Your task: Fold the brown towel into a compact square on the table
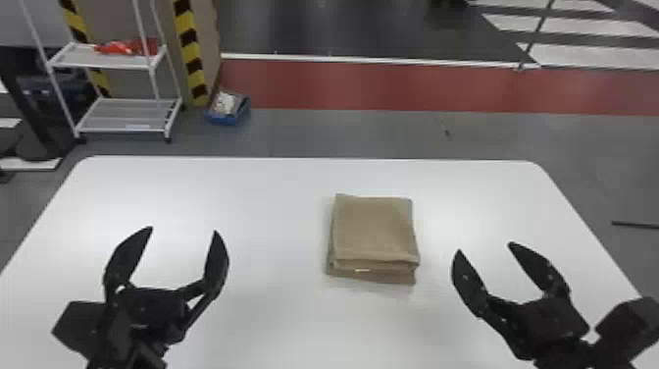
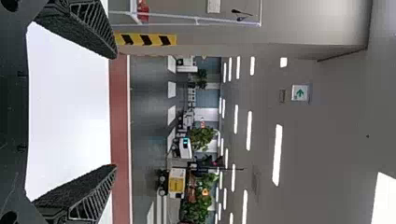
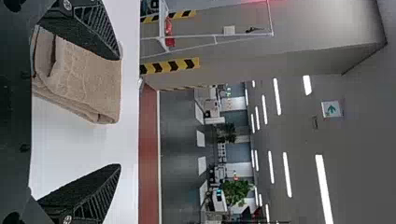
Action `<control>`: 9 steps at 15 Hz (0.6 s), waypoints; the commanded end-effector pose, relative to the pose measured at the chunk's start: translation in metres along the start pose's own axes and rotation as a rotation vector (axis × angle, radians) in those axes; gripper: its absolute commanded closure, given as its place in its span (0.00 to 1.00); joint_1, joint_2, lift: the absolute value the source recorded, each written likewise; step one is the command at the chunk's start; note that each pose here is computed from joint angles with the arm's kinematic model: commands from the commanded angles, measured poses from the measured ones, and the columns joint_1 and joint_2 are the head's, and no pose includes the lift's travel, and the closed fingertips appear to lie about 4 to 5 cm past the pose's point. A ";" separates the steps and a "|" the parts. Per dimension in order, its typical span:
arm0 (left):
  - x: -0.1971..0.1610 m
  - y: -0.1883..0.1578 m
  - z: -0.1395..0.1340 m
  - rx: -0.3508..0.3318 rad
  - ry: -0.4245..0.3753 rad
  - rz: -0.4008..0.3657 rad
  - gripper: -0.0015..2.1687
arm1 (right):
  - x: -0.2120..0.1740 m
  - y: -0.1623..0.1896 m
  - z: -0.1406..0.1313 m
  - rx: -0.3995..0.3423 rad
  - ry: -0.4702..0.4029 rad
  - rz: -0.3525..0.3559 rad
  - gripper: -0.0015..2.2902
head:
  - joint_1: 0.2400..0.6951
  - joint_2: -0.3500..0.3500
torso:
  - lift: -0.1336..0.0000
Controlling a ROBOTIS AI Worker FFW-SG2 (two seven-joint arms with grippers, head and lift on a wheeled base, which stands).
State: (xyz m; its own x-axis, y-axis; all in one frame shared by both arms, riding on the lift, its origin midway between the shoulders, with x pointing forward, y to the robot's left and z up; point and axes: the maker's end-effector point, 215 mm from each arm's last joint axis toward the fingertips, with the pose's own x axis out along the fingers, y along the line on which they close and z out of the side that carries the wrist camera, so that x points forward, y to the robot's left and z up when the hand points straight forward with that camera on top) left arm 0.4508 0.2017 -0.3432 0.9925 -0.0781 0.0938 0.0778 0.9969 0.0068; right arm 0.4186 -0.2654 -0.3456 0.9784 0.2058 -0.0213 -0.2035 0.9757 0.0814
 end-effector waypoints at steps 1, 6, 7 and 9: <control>-0.014 0.014 0.004 0.018 0.005 0.015 0.01 | -0.008 0.003 0.001 0.008 0.002 -0.020 0.03 | 1.00 0.38 | 0.18; -0.014 0.029 0.016 0.041 0.141 0.002 0.01 | -0.007 0.027 0.018 0.002 0.084 -0.002 0.03 | 1.00 0.43 | 0.18; -0.012 0.028 0.025 0.037 0.126 0.004 0.01 | -0.006 0.034 0.022 -0.003 0.082 0.008 0.03 | 1.00 0.45 | 0.18; -0.011 0.023 0.032 0.027 0.106 0.003 0.01 | -0.004 0.040 0.031 -0.007 0.067 0.018 0.03 | 1.00 0.48 | 0.18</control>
State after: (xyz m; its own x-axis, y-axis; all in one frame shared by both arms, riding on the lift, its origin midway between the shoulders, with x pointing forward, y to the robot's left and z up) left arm 0.4386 0.2293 -0.3170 0.9973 -0.0702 -0.0233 0.0711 0.9967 0.0404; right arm 0.4074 -0.2337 -0.3164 0.9707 0.2212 -0.0940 -0.2145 0.9737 0.0764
